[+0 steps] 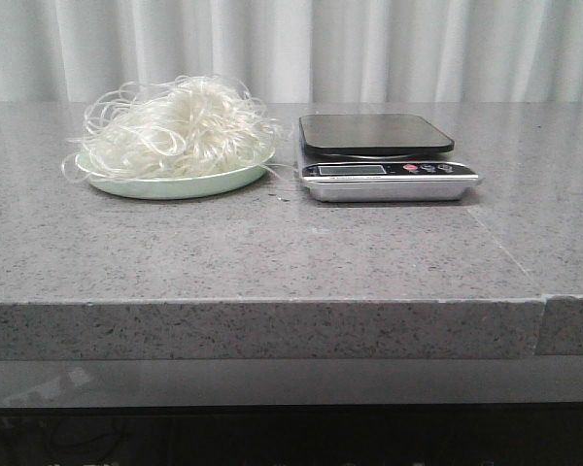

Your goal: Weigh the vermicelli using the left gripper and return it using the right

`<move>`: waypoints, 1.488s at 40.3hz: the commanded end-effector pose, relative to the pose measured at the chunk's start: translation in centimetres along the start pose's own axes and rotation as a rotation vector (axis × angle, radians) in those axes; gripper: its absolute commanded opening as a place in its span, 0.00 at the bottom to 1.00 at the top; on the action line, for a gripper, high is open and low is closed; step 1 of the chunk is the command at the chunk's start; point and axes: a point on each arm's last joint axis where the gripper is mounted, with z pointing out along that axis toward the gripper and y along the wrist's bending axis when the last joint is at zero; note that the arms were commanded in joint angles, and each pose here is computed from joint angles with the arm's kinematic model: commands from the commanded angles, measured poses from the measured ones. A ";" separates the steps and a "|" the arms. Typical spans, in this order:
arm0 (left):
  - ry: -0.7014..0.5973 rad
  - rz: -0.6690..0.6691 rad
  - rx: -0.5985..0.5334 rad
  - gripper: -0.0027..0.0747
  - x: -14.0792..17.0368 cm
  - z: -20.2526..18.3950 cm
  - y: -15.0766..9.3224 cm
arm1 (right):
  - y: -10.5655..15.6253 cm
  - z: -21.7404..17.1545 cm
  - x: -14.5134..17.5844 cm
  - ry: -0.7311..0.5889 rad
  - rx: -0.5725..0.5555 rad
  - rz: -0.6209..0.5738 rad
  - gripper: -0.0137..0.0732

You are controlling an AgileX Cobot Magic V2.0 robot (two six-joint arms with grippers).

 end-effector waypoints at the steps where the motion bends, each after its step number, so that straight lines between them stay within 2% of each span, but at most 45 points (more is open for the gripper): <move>1: -0.061 -0.020 0.007 0.24 0.4 -0.1 0.0 | 0.0 0.1 -0.3 -0.183 0.005 -0.011 0.35; 13: -0.061 -0.020 0.007 0.24 0.4 -0.1 0.0 | -0.2 1.1 2.1 -0.311 -0.006 0.044 0.35; 18: -0.061 -0.020 0.007 0.24 0.4 -0.1 0.0 | -0.2 1.1 2.1 -0.310 -0.010 0.073 0.35; 49: -0.061 -0.020 0.007 0.24 0.4 -0.1 0.0 | -0.3 1.1 2.1 -0.311 0.002 0.072 0.35; 60: -0.061 -0.020 0.007 0.24 0.4 -0.1 0.0 | -0.2 0.9 1.5 -0.373 0.009 -0.003 0.35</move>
